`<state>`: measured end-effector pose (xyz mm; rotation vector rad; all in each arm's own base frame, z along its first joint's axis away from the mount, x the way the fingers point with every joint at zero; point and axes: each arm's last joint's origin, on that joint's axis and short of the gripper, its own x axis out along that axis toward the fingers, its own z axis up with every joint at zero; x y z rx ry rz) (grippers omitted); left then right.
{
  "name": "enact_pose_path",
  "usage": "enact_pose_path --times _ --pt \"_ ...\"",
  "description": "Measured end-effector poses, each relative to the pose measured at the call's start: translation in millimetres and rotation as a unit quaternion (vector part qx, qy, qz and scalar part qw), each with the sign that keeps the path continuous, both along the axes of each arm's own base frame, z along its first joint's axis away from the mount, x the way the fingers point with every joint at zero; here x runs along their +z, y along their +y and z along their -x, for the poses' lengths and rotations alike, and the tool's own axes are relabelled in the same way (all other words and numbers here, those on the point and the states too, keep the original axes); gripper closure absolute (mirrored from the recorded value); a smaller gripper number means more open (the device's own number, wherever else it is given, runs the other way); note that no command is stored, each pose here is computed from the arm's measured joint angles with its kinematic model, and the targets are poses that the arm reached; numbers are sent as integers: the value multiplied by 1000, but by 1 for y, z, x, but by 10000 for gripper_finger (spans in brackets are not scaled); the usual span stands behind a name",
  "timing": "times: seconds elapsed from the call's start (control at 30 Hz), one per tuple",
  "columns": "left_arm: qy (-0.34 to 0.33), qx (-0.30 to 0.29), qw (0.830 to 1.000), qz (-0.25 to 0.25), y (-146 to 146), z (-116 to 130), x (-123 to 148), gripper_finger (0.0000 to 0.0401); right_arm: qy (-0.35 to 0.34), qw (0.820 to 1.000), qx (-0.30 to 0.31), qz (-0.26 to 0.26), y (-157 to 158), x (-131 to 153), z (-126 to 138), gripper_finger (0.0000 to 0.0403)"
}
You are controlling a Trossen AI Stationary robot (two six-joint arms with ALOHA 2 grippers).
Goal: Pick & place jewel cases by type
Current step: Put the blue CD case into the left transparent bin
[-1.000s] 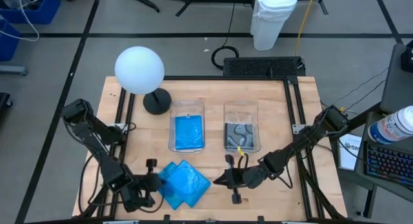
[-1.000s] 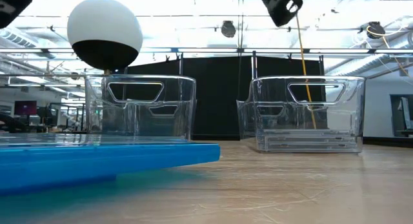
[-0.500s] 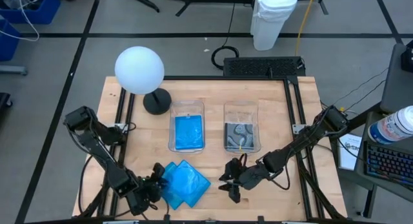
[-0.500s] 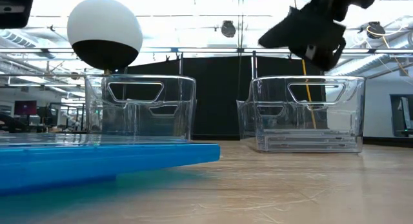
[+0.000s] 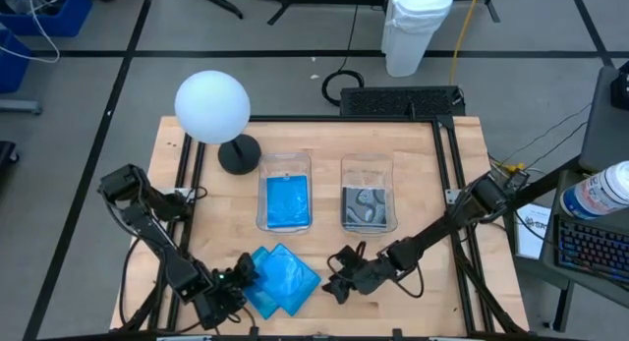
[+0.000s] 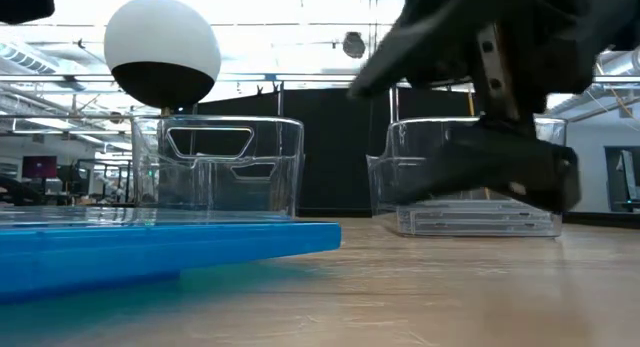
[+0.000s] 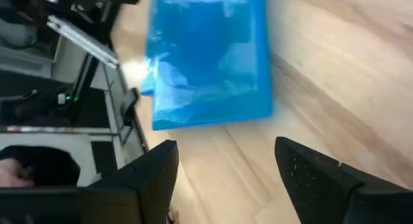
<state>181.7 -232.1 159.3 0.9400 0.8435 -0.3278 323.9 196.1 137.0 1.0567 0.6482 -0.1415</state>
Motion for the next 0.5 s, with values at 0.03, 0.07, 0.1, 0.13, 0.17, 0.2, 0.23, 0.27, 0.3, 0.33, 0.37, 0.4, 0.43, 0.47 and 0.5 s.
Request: enact_pose_path --times 0.03,0.07,0.1,0.13,0.17,0.2,0.23,0.27,0.3,0.33,0.37,0.4,0.43,0.47,0.5 --pt "1 -5 1000 -4 0 0 0 267 5 1000 -9 0 0 -2 1 156" --pt "1 -11 1000 -9 0 0 0 269 11 1000 -16 0 -1 -3 1 159" --pt "1 -17 1000 -12 0 -1 0 269 18 1000 -25 2 -2 -4 2 160" --pt "-1 -19 1000 -13 0 -1 0 270 27 999 -32 5 -3 -6 3 162" --pt "-3 -22 1000 -12 0 -3 1 270 39 999 -37 6 -4 -8 4 164" --pt "-5 -25 1000 -8 -1 -5 1 270 53 998 -43 9 -6 -10 5 165" --pt "-7 -29 1000 -3 -1 -7 2 270 64 997 -46 12 -7 -12 6 167" --pt "-8 -34 999 3 -1 -9 2 270 72 996 -48 16 -8 -13 7 169" --pt "-10 -36 999 10 -2 -11 3 270 76 996 -49 18 -9 -14 7 171" --pt "-12 -35 999 17 -1 -13 3 270 77 996 -49 18 -9 -14 7 173" --pt "-13 -30 999 25 0 -16 4 270 76 996 -51 18 -10 -14 7 176" --pt "-13 -21 999 31 2 -19 4 270 75 996 -52 19 -11 -14 6 178" --pt "-14 -11 999 35 4 -21 4 270 74 996 -53 18 -12 -13 5 180" --pt "-13 -5 999 34 6 -22 4 270 70 996 -54 17 -12 -13 5 181" --pt "-13 1 999 34 7 -24 4 270 66 996 -54 15 -12 -12 4 183"
